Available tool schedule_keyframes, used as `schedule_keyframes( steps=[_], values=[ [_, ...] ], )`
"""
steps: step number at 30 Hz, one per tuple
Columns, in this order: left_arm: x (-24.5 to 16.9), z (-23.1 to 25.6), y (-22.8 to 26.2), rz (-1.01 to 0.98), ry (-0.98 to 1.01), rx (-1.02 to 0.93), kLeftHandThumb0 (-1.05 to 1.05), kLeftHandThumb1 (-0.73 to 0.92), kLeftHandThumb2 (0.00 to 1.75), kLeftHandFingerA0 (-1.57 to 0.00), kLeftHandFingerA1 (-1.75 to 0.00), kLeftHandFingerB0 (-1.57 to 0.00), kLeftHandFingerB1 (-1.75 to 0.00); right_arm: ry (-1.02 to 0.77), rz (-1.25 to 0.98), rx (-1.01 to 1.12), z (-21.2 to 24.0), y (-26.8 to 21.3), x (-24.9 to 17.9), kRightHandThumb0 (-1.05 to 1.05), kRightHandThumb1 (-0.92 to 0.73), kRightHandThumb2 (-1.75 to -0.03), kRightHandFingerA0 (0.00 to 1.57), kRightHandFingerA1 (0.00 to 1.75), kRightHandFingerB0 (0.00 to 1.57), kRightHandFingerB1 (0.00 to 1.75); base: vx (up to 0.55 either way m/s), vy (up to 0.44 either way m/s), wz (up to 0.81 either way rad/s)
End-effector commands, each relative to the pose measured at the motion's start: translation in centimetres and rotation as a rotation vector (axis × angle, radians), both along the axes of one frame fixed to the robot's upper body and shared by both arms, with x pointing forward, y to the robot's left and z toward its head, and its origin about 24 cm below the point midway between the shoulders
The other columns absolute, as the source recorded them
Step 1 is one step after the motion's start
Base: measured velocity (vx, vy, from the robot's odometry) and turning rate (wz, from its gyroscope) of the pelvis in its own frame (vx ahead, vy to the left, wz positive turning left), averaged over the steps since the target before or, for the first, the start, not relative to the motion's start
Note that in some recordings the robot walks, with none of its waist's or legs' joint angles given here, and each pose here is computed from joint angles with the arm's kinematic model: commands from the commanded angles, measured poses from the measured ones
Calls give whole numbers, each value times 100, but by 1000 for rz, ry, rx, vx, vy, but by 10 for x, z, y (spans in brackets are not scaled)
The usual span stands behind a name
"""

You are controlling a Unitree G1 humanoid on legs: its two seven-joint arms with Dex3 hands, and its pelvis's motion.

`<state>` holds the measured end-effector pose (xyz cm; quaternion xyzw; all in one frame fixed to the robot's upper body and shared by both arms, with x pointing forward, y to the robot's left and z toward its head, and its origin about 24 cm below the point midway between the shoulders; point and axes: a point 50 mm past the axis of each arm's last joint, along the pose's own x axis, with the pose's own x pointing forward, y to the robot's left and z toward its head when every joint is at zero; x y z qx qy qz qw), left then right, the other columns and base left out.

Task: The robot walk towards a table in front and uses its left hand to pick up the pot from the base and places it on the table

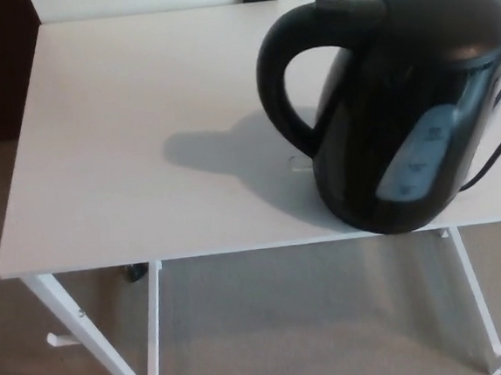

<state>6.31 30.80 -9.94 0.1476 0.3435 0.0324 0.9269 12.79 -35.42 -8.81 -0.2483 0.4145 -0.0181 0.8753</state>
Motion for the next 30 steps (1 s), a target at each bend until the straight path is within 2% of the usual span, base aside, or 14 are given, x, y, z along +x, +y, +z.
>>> schedule_keyframes(
  steps=[1, 14, 16, 17, 19, 20, 21, 25, 26, 27, 28, 29, 30],
  values=[
    [-2, 1, 3, -7, 14, 18, -37, 50, 55, -44, -39, -36, -35, 10, 1, -24, 1, -4, -4, -27, 18, -66, 100, 88, 89, 83, 14, -89, -1],
    [-1, 2, 7, 37, 3, -4, -36, 48, 55, -45, -39, -36, -35, 13, 7, -6, 0, -2, -2, -27, 17, -66, 99, 88, 88, 82, 2, -7, 0],
    [-1, 5, 14, 156, -25, -81, -31, 48, 54, -47, -38, -39, -35, 9, 4, -5, -1, 0, -3, -27, 17, -66, 99, 88, 89, 82, 0, 0, 0],
    [1, 9, 22, 232, -58, -117, -36, 41, 63, -44, -44, -37, -41, 10, 4, -9, -1, 0, -5, -28, 17, -66, 99, 88, 89, 83, 0, 0, 0],
    [2, 19, 39, 323, -108, -144, -37, 41, 63, -40, -44, -34, -41, 10, 4, -13, -1, -1, -6, -28, 17, -66, 99, 88, 89, 82, 0, 0, 0],
    [1, 25, 51, 392, -132, -144, -28, 48, 55, -45, -39, -36, -34, 11, 9, -20, -1, -1, -6, -28, 17, -66, 100, 88, 88, 83, 0, 0, 0],
    [-2, 34, 71, 490, -168, -133, -37, 40, 62, -38, -42, -31, -39, 13, 16, -30, 0, -3, -6, -28, 17, -66, 100, 88, 88, 82, 0, 0, 0],
    [-12, 71, 123, 676, -289, -16, -41, 39, 64, -37, -44, -29, -40, 9, 21, -29, 3, -5, -4, -28, 17, -66, 99, 88, 88, 82, 0, 0, 0],
    [-10, 86, 138, 748, -352, 17, -39, 39, 64, -41, -48, -32, -42, -4, 20, -27, 5, -6, 0, -28, 17, -66, 99, 88, 88, 82, 0, 0, 0],
    [-8, 94, 145, 781, -387, 30, -31, 48, 54, -47, -43, -37, -35, -11, 21, -27, 6, -7, 2, -28, 17, -66, 99, 88, 88, 82, -16, -81, 2],
    [-8, 97, 148, 796, -406, 35, -31, 48, 54, -47, -43, -37, -35, -14, 22, -27, 7, -7, 3, -28, 17, -66, 99, 88, 88, 82, 0, 0, 0],
    [4, 121, 159, 808, -499, 92, -38, 44, 66, -34, -47, -32, -43, -21, 22, -25, 7, -5, 7, -28, 18, -66, 99, 88, 88, 82, -21, -81, 1],
    [15, 140, 165, 798, -579, 122, -33, 51, 55, -38, -45, -31, -34, -28, 17, -19, 7, -5, 9, -27, 18, -66, 99, 88, 89, 82, -23, -82, 1]
  ],
)
